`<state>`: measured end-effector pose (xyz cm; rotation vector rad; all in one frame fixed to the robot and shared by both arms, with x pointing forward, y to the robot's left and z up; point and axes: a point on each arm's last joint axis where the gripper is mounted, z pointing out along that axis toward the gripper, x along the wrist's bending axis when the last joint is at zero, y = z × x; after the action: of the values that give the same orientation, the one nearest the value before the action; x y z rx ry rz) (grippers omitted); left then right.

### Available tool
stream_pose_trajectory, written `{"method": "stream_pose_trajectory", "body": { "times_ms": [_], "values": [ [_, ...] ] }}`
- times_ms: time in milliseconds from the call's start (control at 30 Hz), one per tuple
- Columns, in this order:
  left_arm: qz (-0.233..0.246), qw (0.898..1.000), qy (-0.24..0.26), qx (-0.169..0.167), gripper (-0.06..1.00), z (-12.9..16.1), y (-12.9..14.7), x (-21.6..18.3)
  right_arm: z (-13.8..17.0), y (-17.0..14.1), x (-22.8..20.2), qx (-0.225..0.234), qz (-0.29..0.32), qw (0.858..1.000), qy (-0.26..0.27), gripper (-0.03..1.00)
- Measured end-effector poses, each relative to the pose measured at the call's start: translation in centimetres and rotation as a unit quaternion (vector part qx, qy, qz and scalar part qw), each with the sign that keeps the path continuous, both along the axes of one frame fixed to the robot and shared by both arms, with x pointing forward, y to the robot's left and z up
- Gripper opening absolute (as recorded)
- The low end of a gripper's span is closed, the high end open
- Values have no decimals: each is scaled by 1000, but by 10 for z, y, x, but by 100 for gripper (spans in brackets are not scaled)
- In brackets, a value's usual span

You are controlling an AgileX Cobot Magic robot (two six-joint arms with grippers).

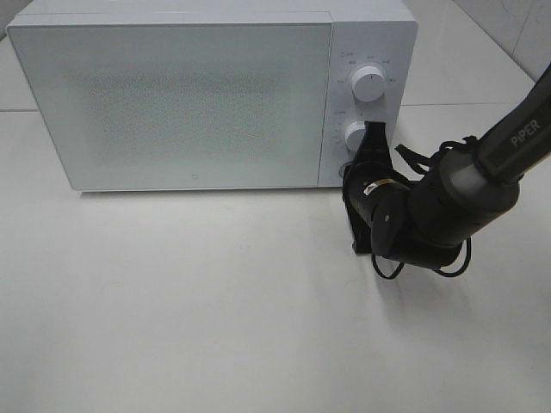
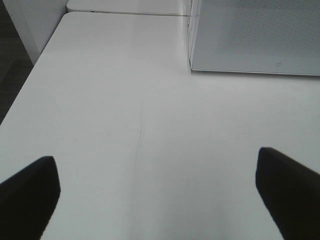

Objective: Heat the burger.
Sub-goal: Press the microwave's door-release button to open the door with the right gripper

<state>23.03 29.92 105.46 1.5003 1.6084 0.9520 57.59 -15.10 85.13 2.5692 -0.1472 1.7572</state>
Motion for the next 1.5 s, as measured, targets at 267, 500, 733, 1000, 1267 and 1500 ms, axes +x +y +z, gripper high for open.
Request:
{"method": "stream_pose_trajectory", "body": {
  "times_ms": [267,500,733,1000,1267,1500],
  "values": [
    [0,1000,0,0,99,0,0,0,1,-1,1,-3,-4,1000,-10,0],
    [0,1000,0,0,99,0,0,0,1,2,5,5,-15,1000,-17,0],
    [0,1000,0,0,99,0,0,0,-1,8,11,9,-27,999,-32,0],
    [0,1000,0,0,99,0,0,0,-1,8,11,10,-29,999,-34,0],
    [0,1000,0,0,99,0,0,0,-1,8,11,12,-29,999,-33,0],
    [0,1000,0,0,99,0,0,0,-1,8,9,16,-26,999,-31,0]
  ]
}}
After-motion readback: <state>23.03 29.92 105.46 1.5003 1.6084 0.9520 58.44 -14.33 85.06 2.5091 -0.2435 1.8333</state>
